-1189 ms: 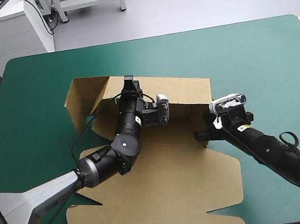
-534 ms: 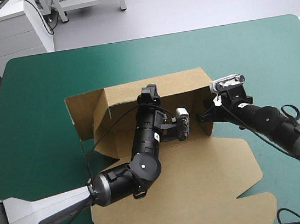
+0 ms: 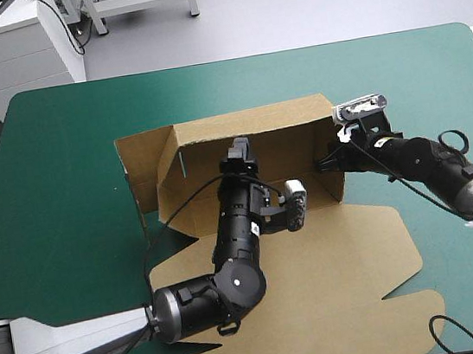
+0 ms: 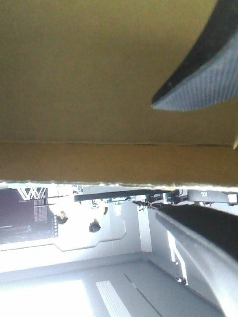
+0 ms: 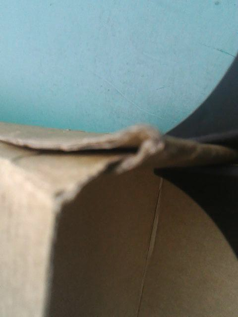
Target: Fold the box
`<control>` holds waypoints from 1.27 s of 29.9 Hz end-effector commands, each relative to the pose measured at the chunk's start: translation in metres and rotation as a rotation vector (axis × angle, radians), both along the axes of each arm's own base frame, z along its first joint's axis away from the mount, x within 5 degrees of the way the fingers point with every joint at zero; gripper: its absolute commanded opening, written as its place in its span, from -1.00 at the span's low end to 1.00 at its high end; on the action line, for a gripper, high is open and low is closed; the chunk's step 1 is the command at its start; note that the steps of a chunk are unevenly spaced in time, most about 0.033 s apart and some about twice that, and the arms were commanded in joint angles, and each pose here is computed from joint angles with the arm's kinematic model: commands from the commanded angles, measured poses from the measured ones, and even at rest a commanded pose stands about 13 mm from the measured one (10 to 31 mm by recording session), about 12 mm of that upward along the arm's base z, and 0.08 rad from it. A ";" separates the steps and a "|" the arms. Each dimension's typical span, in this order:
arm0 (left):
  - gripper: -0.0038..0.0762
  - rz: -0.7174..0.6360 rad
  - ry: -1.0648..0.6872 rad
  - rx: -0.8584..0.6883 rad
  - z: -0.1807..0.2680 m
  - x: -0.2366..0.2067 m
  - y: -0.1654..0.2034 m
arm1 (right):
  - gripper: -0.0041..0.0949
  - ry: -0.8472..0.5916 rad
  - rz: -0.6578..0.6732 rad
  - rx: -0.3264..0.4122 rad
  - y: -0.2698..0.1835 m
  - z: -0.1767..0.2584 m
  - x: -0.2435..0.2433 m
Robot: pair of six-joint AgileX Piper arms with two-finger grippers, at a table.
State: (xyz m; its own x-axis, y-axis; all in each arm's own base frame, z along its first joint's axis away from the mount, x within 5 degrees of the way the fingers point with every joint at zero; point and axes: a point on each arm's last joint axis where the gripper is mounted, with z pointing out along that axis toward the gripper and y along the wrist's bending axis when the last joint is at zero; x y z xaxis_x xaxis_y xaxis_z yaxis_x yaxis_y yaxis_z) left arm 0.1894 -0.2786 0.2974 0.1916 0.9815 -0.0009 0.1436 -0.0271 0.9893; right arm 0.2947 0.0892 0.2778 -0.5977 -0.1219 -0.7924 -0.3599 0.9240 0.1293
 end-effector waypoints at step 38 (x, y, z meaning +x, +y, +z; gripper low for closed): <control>-0.90 0.150 0.584 -0.974 0.112 -0.006 0.231 | -0.93 0.231 -0.119 -0.175 -0.016 0.021 0.011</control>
